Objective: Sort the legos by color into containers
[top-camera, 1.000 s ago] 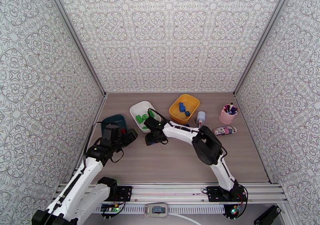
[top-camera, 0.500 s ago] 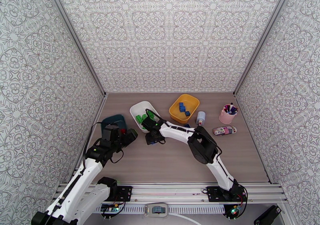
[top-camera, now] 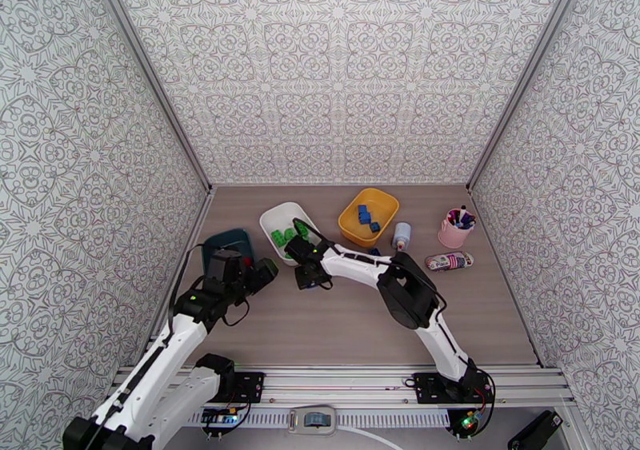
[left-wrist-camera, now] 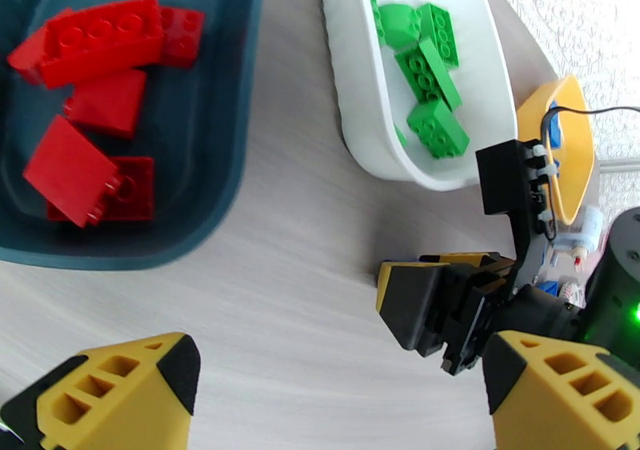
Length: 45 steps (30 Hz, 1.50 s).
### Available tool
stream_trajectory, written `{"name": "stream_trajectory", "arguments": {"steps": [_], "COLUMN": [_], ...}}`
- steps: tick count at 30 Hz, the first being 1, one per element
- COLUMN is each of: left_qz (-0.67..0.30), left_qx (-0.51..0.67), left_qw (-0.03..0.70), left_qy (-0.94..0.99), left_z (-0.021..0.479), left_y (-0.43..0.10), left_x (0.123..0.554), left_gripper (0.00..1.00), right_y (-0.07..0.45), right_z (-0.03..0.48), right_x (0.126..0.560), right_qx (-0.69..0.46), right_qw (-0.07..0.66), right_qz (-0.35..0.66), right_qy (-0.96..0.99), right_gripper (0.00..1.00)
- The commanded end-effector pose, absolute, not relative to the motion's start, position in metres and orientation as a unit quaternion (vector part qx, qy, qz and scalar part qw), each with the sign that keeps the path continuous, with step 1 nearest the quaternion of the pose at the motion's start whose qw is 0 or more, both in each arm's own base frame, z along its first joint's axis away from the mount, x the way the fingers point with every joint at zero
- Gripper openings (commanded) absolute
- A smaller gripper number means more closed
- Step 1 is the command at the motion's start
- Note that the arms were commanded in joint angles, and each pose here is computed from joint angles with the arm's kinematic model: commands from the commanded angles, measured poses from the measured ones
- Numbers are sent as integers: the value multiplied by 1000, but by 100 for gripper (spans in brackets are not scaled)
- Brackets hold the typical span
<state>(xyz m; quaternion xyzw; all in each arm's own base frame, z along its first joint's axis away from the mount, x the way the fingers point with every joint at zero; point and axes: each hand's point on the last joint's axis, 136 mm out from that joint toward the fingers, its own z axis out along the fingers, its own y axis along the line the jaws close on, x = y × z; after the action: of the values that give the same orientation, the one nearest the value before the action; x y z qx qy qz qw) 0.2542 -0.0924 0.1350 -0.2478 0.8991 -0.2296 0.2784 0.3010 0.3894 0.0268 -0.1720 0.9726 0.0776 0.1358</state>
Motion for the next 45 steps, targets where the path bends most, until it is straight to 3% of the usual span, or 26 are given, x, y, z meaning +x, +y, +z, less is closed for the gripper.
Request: {"name": "stream_trajectory", "arguments": {"steps": [1, 9, 21, 27, 33, 45], "left_qz": [-245, -278, -319, -330, -322, -309], "left_qx": [-235, -166, -29, -8, -18, -63], "left_qw": [277, 268, 262, 270, 273, 287], "left_qy": [899, 908, 910, 904, 906, 904], "left_z": [134, 140, 185, 202, 198, 187], "left_y": [-111, -178, -297, -319, -306, -266], "left_x": [261, 288, 349, 355, 348, 330], "left_gripper": [99, 99, 96, 95, 96, 96], "right_y": [374, 298, 206, 201, 195, 177], "right_z": [56, 94, 169, 178, 187, 138], "right_x": [309, 345, 454, 490, 484, 410], "right_qx": [-145, -85, 3, 1, -1, -7], "right_qw": [163, 192, 251, 245, 252, 213], "right_qz": [99, 101, 92, 75, 74, 89], "right_qy": [971, 973, 964, 967, 965, 973], "right_gripper": [46, 45, 48, 60, 70, 66]}}
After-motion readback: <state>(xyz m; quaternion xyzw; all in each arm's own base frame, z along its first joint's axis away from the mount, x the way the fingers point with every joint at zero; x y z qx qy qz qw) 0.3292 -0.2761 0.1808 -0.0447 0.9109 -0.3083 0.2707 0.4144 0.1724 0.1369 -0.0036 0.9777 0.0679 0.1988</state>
